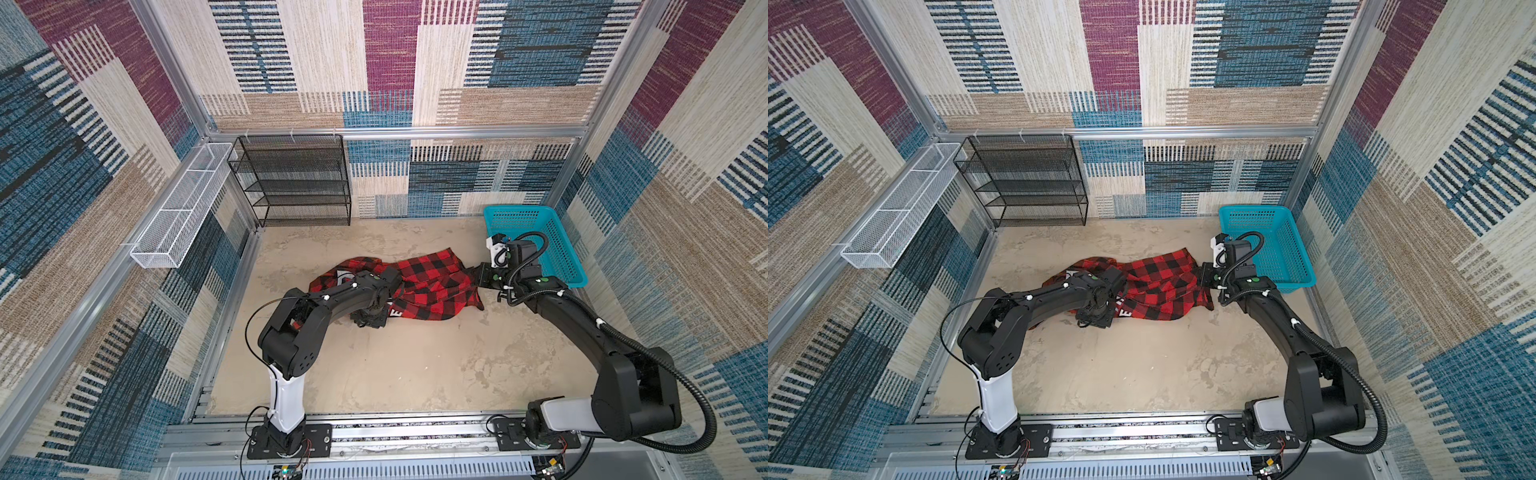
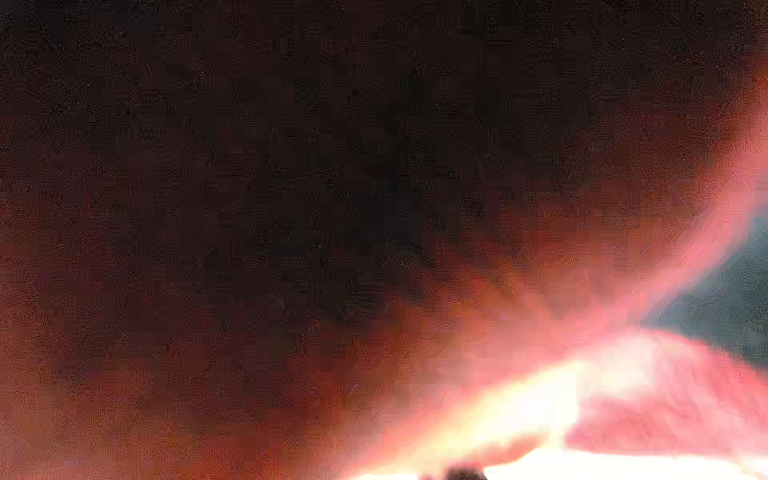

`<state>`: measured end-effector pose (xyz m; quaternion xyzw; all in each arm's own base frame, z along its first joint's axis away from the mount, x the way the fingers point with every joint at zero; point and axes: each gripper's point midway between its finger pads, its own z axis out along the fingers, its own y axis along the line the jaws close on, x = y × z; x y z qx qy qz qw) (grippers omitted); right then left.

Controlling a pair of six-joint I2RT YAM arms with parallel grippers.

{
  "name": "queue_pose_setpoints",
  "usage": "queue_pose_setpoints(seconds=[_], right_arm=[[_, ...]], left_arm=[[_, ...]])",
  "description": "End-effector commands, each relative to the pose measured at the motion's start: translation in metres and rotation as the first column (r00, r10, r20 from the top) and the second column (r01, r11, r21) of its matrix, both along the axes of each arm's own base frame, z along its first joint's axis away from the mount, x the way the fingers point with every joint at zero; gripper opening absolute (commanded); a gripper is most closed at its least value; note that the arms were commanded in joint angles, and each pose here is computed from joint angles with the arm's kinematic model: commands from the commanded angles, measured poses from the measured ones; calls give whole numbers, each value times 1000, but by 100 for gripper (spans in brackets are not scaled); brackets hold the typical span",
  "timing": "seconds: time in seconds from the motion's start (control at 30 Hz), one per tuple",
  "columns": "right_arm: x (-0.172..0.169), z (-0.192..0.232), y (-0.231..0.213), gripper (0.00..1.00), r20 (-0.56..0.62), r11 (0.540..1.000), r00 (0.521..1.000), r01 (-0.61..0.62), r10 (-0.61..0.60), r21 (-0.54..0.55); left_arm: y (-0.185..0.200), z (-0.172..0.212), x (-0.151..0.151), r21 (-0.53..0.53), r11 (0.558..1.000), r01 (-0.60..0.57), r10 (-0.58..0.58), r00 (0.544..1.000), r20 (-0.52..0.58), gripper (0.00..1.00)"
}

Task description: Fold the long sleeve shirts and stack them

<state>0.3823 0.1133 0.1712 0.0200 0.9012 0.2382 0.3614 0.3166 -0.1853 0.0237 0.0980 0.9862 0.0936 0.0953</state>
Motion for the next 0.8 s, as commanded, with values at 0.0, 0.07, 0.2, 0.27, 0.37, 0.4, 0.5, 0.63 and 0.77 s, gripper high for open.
queue_pose_setpoints(seconds=[0.0,0.07,0.2,0.27,0.37,0.4,0.5,0.63,0.77], right_arm=[[3,5,0,0,25,1000,1000,5,-6,6],[3,6,0,0,25,1000,1000,8,-8,6],[3,5,-1,0,23,1000,1000,17,-17,6],[4,5,-2,0,22,1000,1000,21,-21,7],[4,10,-3,0,34,1000,999,28,-28,9],[4,11,-3,0,37,1000,999,29,-29,7],[4,14,-4,0,42,999,999,33,-34,8],[3,17,-4,0,47,999,998,36,-37,13],[2,22,-5,0,57,999,998,38,-39,9]], left_arm=[[1,-2,8,21,1000,-2,2,999,32,22],[1,3,8,15,1000,-4,3,999,38,2],[0,40,-1,-53,999,14,-11,998,69,0],[-4,66,-11,-119,991,55,-46,996,72,0],[-8,115,-33,-237,963,131,-109,989,103,0],[-6,134,-41,-275,949,154,-123,984,127,0],[-3,180,-61,-387,895,222,-156,968,195,0],[18,221,-73,-458,863,215,-102,961,259,0],[43,257,-65,-520,836,177,13,941,339,0]])
